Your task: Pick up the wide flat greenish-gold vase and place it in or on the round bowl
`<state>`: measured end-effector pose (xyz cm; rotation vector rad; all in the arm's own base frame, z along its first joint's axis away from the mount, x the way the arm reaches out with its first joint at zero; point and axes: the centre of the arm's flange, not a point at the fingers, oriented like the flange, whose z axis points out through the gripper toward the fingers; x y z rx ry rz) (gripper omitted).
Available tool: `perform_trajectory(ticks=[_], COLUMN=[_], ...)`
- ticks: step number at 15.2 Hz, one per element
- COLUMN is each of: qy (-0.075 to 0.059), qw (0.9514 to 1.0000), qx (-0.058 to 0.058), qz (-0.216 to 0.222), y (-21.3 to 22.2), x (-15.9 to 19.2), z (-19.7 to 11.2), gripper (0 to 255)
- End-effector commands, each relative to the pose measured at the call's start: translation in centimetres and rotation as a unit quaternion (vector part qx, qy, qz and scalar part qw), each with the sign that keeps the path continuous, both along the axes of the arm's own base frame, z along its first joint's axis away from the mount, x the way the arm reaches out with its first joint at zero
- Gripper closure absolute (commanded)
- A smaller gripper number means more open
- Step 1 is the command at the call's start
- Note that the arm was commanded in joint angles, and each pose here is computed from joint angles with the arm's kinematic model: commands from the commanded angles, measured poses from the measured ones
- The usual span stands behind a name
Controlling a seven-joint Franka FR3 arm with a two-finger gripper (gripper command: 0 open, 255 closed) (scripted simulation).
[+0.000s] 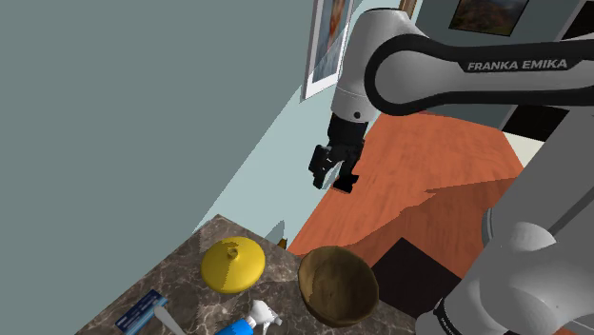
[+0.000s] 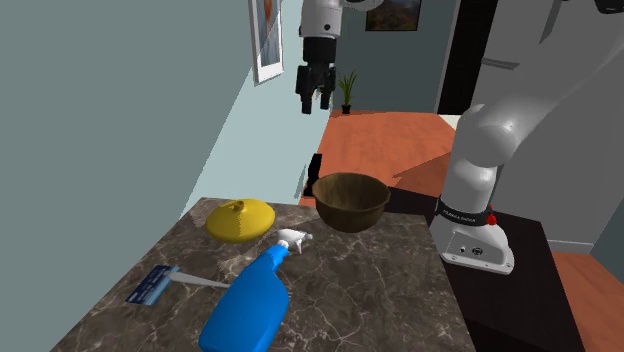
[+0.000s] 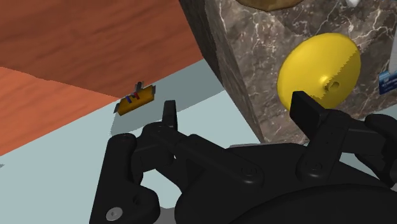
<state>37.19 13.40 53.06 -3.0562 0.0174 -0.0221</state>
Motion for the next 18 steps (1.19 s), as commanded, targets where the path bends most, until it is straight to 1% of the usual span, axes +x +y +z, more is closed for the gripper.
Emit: perform_trajectory(ticks=[1, 18], qy=[0.003, 0.030], qw=[1.0000, 0.9995], qx=[0.000, -0.004], qz=[-0.001, -0.007], y=[2.5, 21.4], x=[0.7, 7.5], z=[-1.4, -12.1], gripper=[0, 0])
